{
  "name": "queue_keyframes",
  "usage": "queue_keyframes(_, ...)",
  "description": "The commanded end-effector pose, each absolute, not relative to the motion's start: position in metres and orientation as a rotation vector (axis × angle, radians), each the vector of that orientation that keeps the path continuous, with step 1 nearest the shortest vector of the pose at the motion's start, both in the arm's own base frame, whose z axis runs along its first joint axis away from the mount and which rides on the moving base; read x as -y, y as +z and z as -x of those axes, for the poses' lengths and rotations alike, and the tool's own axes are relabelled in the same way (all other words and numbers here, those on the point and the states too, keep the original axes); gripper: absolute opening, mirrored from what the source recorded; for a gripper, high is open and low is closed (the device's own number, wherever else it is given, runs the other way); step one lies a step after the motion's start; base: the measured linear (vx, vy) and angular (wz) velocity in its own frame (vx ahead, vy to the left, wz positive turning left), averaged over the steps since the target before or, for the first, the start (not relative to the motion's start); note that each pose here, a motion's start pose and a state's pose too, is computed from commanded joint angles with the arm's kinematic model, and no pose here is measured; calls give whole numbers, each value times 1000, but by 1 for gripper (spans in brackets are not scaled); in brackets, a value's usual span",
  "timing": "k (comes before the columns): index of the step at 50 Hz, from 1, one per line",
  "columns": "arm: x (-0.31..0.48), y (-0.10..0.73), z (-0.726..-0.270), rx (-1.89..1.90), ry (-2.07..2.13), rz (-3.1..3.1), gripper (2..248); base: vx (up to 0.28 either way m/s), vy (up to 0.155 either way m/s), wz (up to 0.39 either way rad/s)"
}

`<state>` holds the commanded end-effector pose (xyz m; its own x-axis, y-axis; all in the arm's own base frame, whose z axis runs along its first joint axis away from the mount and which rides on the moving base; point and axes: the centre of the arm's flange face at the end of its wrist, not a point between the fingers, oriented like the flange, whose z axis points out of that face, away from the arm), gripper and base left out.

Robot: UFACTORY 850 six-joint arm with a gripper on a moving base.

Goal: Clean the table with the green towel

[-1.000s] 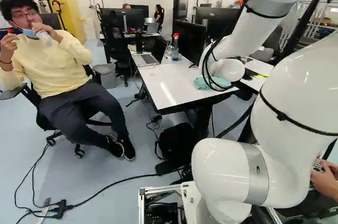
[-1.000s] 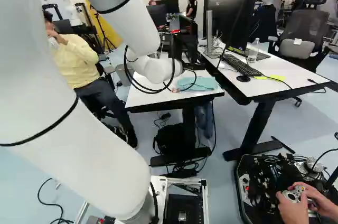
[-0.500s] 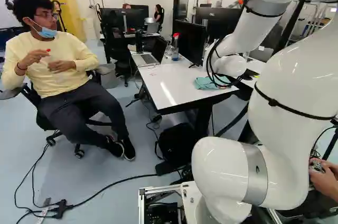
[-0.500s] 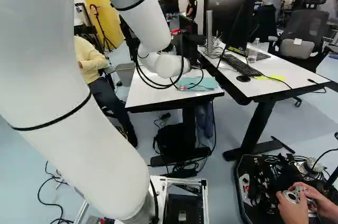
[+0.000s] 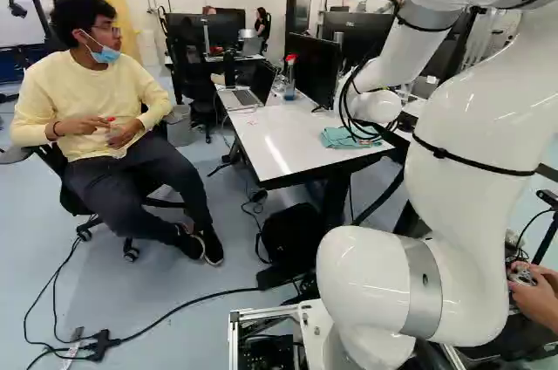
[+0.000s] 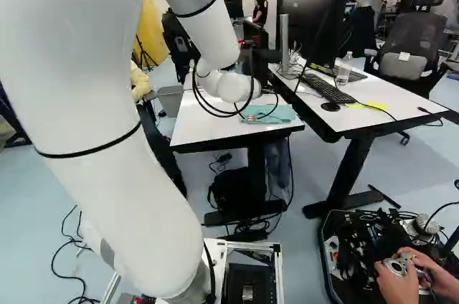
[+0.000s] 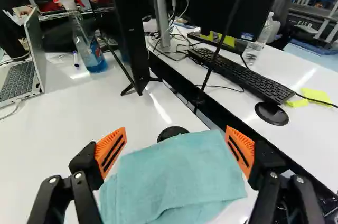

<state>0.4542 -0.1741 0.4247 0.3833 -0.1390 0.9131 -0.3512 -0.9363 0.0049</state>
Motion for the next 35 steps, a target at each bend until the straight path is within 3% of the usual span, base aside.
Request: queue_keyframes(35, 176, 404, -458, 475, 1521, -2484, 247, 0, 0, 0)
